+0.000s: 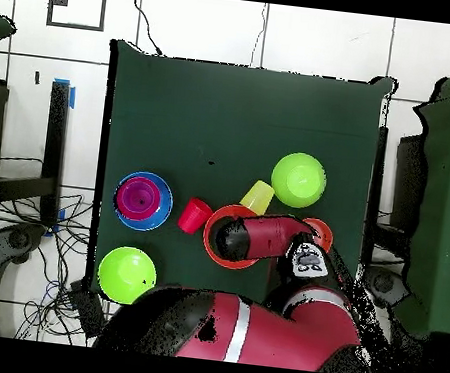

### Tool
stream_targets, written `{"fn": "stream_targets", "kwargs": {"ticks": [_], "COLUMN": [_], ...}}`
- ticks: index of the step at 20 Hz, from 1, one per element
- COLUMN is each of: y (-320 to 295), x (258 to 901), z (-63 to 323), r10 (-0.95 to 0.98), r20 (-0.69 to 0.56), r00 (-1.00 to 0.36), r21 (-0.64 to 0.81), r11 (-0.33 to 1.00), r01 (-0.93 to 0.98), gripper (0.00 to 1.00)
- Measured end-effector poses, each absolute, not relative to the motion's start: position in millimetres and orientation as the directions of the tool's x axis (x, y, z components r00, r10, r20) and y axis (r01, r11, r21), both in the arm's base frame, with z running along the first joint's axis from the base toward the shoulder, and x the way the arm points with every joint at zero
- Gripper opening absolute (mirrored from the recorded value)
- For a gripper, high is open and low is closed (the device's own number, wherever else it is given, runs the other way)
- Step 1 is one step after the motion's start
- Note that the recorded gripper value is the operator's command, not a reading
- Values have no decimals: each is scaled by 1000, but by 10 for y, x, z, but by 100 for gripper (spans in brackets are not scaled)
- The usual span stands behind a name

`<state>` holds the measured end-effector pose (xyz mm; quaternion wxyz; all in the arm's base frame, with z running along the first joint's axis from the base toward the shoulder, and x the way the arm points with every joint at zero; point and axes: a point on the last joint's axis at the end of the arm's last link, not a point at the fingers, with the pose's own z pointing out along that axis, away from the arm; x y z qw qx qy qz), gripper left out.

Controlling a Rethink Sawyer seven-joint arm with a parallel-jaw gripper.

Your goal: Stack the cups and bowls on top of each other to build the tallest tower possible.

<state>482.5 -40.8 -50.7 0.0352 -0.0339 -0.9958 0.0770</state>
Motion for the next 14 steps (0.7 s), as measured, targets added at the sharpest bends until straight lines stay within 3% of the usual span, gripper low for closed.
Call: {"fn": "stream_targets", "kwargs": {"ticks": [14], "y": [-432], "x": [4824], "z": [-509], "r10": [92], "r20": [65], "r00": [-994], "r21": [-134], "r11": [988], "r01": [82], "gripper": [100]}}
